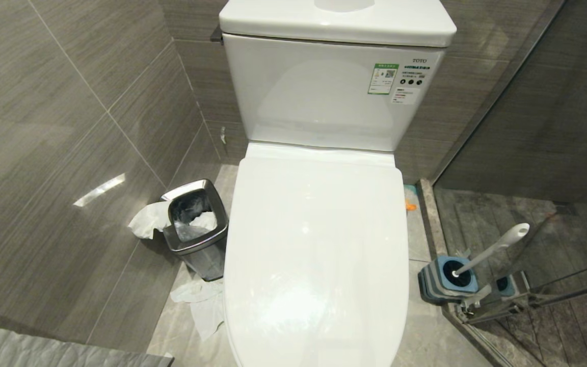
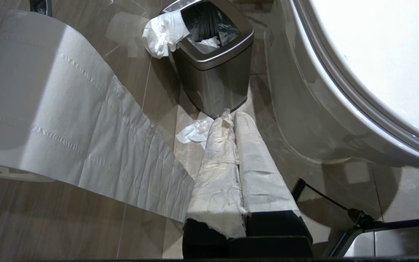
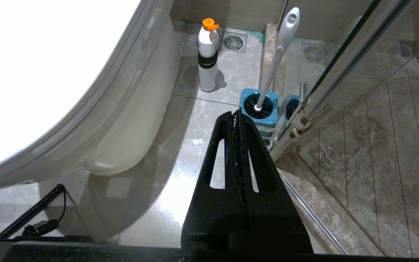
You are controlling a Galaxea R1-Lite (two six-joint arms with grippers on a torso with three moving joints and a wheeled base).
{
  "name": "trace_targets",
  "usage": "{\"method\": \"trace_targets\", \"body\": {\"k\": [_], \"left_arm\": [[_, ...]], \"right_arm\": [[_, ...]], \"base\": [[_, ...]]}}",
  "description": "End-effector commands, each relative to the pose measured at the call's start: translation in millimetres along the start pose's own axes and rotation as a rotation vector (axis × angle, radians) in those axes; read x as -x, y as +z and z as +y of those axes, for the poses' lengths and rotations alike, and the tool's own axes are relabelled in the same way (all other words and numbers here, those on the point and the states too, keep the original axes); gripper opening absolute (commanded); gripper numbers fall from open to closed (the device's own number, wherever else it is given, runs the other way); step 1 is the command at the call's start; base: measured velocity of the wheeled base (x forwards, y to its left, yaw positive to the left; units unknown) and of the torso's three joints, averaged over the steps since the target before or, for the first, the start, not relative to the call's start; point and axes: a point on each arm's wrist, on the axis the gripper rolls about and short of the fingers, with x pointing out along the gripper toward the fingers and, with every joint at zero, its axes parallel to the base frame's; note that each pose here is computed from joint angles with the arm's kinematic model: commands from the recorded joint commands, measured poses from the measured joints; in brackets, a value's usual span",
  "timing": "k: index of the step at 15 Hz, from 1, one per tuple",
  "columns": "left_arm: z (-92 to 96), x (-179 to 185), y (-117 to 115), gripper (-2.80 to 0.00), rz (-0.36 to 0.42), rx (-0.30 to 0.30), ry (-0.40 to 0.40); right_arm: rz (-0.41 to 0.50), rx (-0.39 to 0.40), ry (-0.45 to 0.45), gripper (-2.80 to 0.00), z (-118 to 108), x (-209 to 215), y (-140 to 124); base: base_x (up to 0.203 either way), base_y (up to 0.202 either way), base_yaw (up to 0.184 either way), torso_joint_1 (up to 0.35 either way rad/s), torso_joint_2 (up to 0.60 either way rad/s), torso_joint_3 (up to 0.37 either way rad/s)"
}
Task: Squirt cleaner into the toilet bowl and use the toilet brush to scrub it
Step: Use the left hand to lift the toilet lid slightly
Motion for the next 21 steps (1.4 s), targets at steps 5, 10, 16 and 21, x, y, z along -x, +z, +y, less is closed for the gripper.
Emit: {"method": "trace_targets", "body": {"k": [5, 10, 16, 21], "left_arm": [[0.2, 0, 0, -2.80, -0.002, 0.002, 0.009], [0.2, 1, 3, -2.80, -0.009, -0.012, -0.001], [0.4, 7, 18, -2.80, -0.019, -0.020, -0.044], [0.9, 10, 33, -2.80, -0.031, -0.023, -0.074]], "right_arm": [[0.002, 0.000, 0.000, -2.80, 0, 0, 0], [0.001, 0.000, -0.001, -2.80, 0, 0, 0], [0.001, 0.000, 0.001, -2.80, 0, 0, 0], [0.000, 0.000, 0.001, -2.80, 0, 0, 0]], "base": [[0.000, 0.000, 0.000, 0.000, 0.00, 0.000], [0.000, 0.000, 0.000, 0.000, 0.00, 0.000], [0.000, 0.000, 0.000, 0.000, 0.00, 0.000], [0.000, 0.000, 0.000, 0.000, 0.00, 0.000]]}}
